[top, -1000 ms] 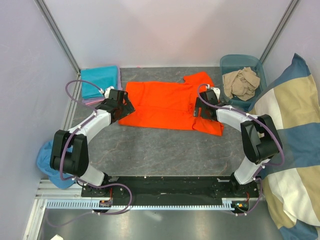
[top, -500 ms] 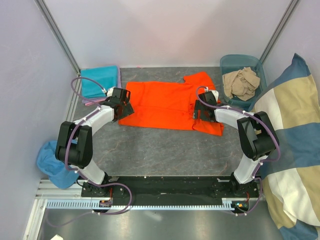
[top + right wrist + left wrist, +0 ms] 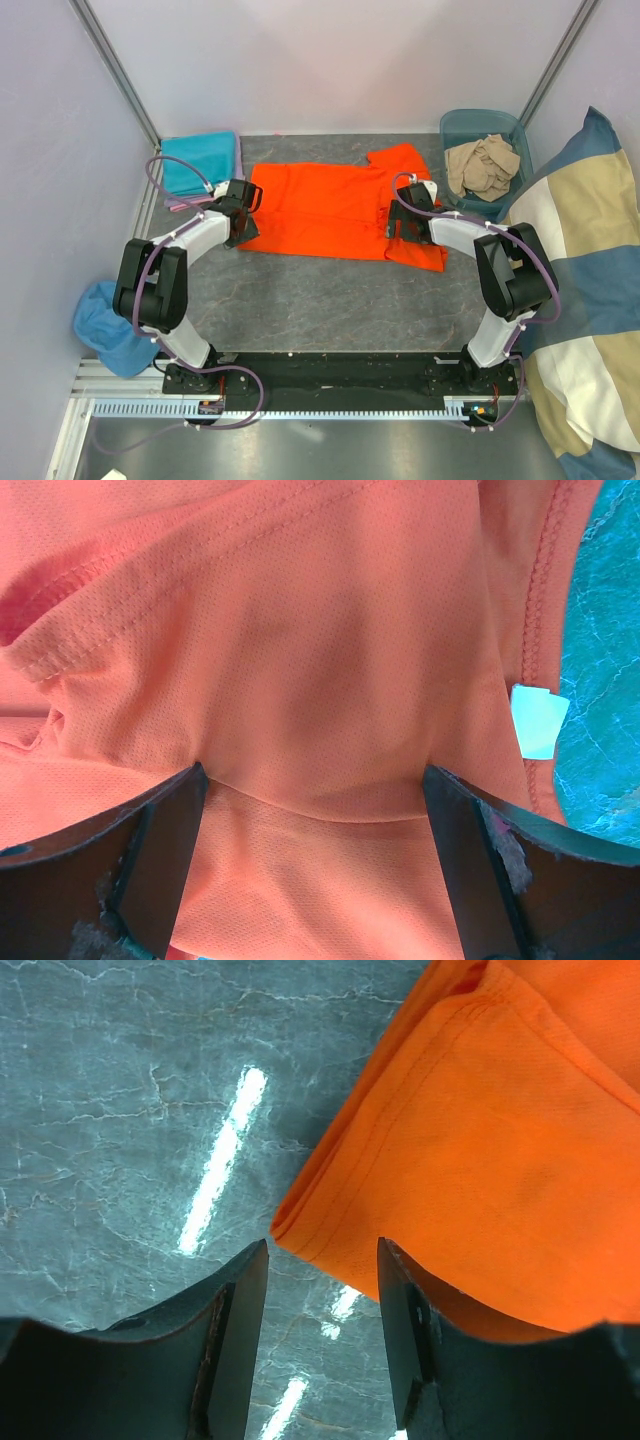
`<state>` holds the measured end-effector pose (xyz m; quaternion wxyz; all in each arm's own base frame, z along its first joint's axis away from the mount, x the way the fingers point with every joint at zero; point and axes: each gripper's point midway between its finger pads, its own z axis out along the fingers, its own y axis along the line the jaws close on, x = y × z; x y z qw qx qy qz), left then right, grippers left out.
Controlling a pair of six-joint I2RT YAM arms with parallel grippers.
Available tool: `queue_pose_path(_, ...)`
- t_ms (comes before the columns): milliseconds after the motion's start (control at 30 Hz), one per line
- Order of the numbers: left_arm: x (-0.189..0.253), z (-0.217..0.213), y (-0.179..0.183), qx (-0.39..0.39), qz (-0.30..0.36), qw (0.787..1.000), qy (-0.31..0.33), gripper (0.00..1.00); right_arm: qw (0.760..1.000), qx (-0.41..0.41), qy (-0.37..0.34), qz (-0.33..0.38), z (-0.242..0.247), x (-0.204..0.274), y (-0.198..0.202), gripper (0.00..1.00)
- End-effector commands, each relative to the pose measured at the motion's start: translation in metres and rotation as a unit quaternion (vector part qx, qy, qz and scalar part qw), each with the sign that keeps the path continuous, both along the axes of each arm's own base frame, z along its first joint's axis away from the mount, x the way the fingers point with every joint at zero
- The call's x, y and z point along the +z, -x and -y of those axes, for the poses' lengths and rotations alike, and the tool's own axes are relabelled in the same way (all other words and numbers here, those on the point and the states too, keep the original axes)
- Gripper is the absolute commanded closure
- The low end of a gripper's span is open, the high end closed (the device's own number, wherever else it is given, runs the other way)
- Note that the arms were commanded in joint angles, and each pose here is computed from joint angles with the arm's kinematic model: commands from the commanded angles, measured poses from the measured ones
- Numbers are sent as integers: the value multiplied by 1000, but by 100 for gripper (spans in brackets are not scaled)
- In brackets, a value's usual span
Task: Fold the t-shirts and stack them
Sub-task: Fold the flattened tshirt in 1/3 of the way
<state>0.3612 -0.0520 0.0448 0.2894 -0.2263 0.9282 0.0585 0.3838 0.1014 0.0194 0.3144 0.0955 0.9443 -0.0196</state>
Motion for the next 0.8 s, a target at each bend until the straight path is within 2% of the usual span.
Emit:
queue_pose_path(0, -4, -12, 1, 9, -8, 999, -33, 45, 999, 9, -4, -45, -2, -26, 17, 2)
queue_pose_path(333, -15, -12, -9, 13, -19, 999, -39, 46, 999, 11, -2, -47, -1, -26, 18, 2)
queue_pose_path(433, -15, -11, -10, 13, -20, 999, -39, 52, 999, 11, -1, -46, -1, -25, 18, 2)
queue_pose_path(767, 19, -6, -22, 9, 25, 999, -20, 51, 999, 11, -1, -49, 0, -28, 20, 2)
